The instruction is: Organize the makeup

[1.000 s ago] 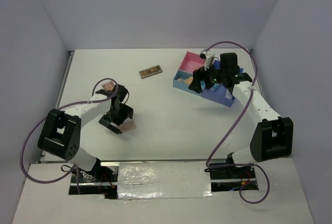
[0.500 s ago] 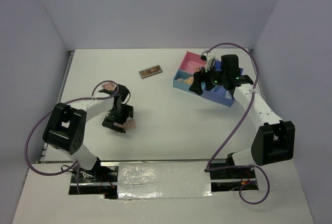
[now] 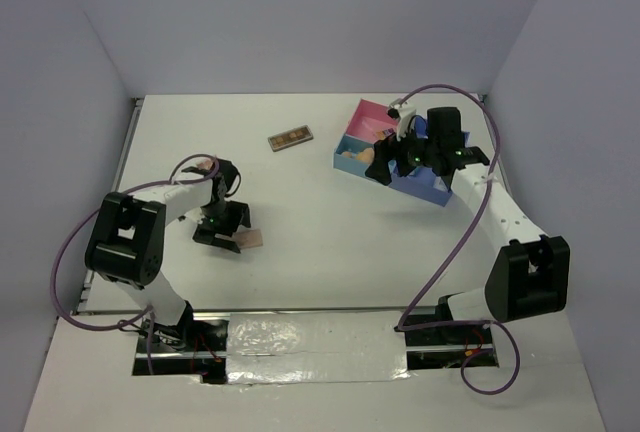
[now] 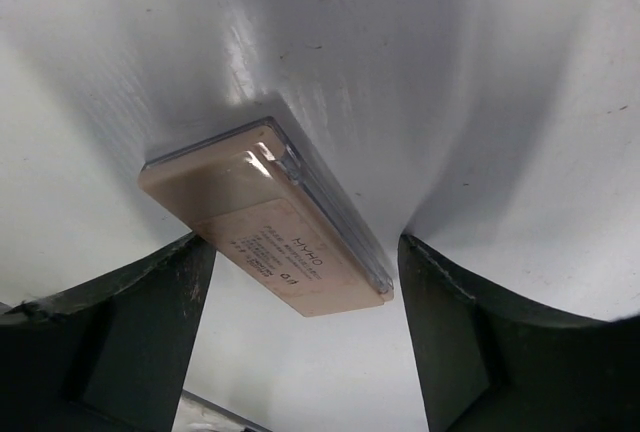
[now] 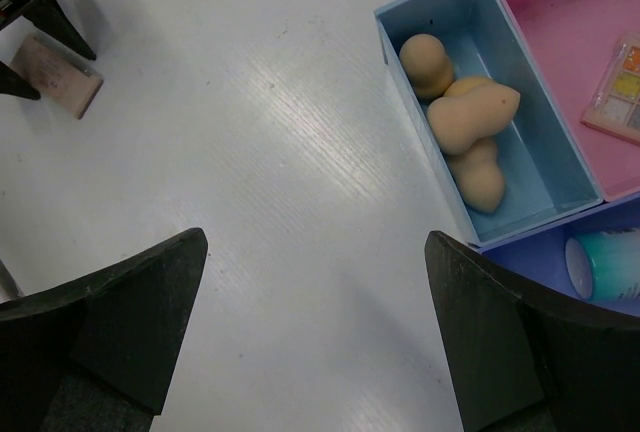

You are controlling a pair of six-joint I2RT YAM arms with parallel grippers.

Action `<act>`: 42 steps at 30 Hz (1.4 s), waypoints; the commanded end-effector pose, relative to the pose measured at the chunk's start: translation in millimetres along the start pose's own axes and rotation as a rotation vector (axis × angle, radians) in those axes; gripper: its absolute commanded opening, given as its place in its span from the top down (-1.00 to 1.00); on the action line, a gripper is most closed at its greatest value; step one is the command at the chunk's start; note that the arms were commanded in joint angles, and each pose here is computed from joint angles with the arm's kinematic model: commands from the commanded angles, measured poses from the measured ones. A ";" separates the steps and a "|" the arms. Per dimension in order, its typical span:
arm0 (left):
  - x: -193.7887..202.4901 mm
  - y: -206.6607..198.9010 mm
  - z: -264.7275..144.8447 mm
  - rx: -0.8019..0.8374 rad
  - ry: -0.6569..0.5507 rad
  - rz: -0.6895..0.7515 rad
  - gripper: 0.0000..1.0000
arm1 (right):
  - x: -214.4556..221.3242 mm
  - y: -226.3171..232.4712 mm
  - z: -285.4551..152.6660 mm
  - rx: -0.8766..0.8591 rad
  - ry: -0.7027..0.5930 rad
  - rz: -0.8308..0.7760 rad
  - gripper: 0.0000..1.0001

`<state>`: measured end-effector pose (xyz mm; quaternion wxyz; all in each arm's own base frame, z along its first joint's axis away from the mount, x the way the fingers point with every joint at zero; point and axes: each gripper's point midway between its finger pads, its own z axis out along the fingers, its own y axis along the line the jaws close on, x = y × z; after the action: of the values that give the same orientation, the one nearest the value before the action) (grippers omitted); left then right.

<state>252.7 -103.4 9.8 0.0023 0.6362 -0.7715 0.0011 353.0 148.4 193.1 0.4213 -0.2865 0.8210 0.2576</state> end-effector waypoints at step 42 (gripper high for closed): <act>132.7 -168.7 -188.1 1.328 -0.010 1.107 1.00 | -31.6 -11.6 -33.9 0.068 -0.125 -0.066 -0.94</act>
<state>367.9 -215.3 127.4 -0.3009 0.1429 -0.8829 0.3310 355.4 131.2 204.1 0.4405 -0.2720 0.8188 0.2483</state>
